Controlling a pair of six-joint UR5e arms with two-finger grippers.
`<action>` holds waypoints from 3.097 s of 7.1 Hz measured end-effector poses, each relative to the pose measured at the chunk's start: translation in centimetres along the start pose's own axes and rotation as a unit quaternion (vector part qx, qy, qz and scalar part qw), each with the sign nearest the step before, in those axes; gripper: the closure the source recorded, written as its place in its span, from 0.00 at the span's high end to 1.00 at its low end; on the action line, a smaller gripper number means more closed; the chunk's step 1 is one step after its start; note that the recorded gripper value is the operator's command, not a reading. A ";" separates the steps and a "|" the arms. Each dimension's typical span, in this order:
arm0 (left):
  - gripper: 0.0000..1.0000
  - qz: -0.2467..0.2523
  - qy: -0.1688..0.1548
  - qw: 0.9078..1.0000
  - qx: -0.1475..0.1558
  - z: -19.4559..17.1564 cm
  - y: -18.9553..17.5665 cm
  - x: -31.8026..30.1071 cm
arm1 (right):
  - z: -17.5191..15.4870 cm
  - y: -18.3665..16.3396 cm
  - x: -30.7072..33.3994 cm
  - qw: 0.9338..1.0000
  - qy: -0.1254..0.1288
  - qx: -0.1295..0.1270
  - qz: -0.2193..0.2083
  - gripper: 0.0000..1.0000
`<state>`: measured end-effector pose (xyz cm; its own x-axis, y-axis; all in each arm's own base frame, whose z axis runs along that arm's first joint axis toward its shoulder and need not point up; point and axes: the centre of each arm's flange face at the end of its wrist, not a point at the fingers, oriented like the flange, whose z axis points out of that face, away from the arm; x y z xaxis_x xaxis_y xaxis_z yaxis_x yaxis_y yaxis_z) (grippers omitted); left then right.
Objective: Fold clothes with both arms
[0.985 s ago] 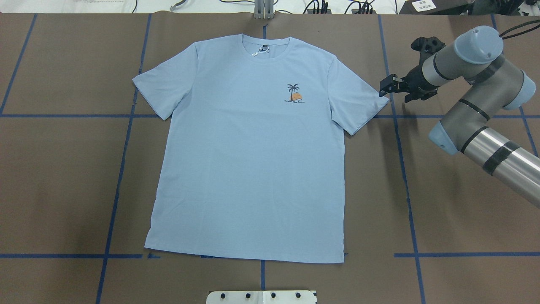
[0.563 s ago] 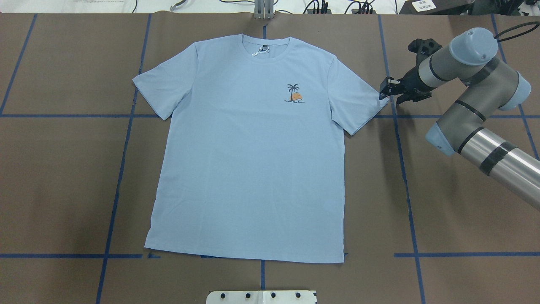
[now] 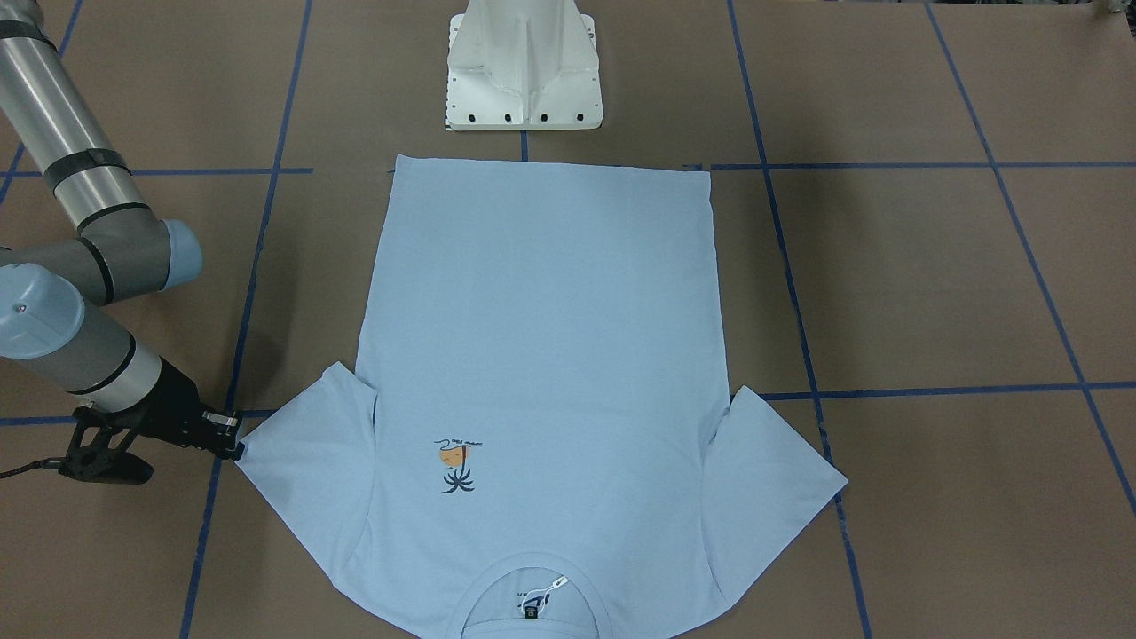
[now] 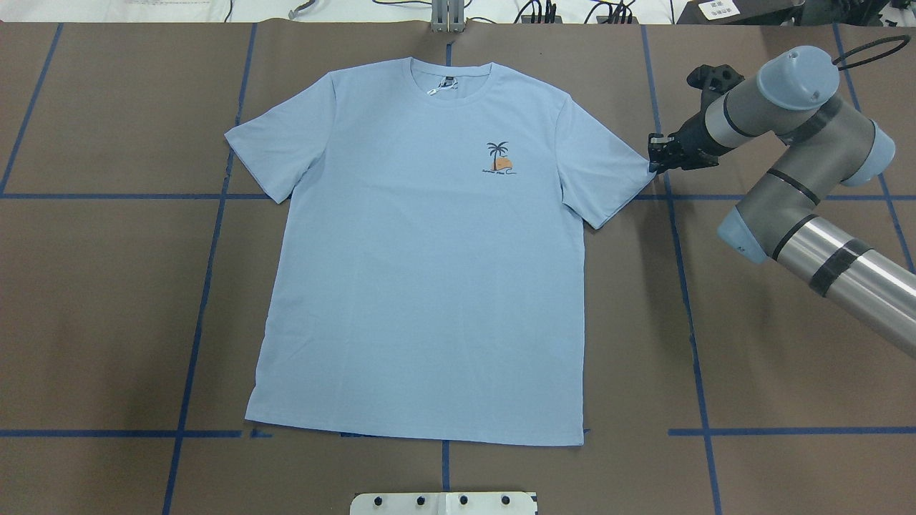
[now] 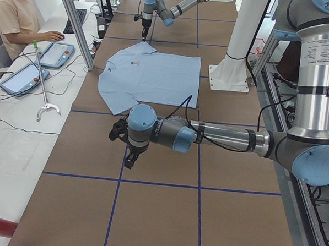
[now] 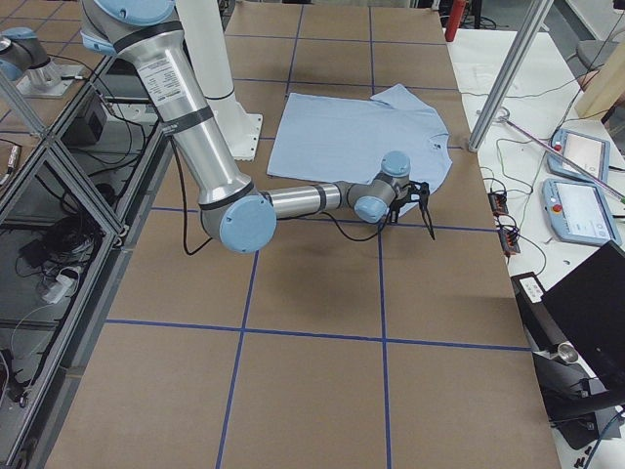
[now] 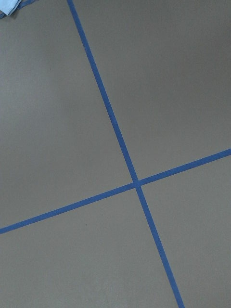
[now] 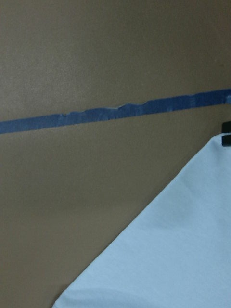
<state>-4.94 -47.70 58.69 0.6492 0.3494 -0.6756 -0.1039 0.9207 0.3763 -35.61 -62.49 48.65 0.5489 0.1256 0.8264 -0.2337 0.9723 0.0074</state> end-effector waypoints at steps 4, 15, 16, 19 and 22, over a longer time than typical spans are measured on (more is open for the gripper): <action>1.00 -0.002 0.004 1.000 0.002 -0.2 -0.2 0.3 | -2.9 1.7 -11.9 0.997 -0.066 0.004 0.041 0.00; 1.00 -0.099 0.090 0.991 0.024 8.9 -11.4 10.4 | -4.9 8.2 -29.7 0.990 -0.074 0.097 0.071 1.00; 1.00 -0.119 0.093 0.988 0.012 12.0 -15.1 13.7 | -6.8 9.0 -27.4 0.990 -0.079 0.093 0.069 1.00; 0.94 -0.170 0.077 0.982 0.011 19.1 -23.4 21.4 | -11.2 10.7 -22.7 0.990 -0.101 0.079 0.065 1.00; 0.85 -0.168 0.075 0.983 0.032 24.6 -26.1 23.7 | -12.0 10.9 -21.4 0.990 -0.103 0.074 0.065 1.00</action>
<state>31.63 -67.76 48.45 0.5206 0.0544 -0.8521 0.1469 0.9774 0.1521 -40.22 -52.19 24.31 0.3359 0.1895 0.9226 -0.4148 0.9092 -0.0357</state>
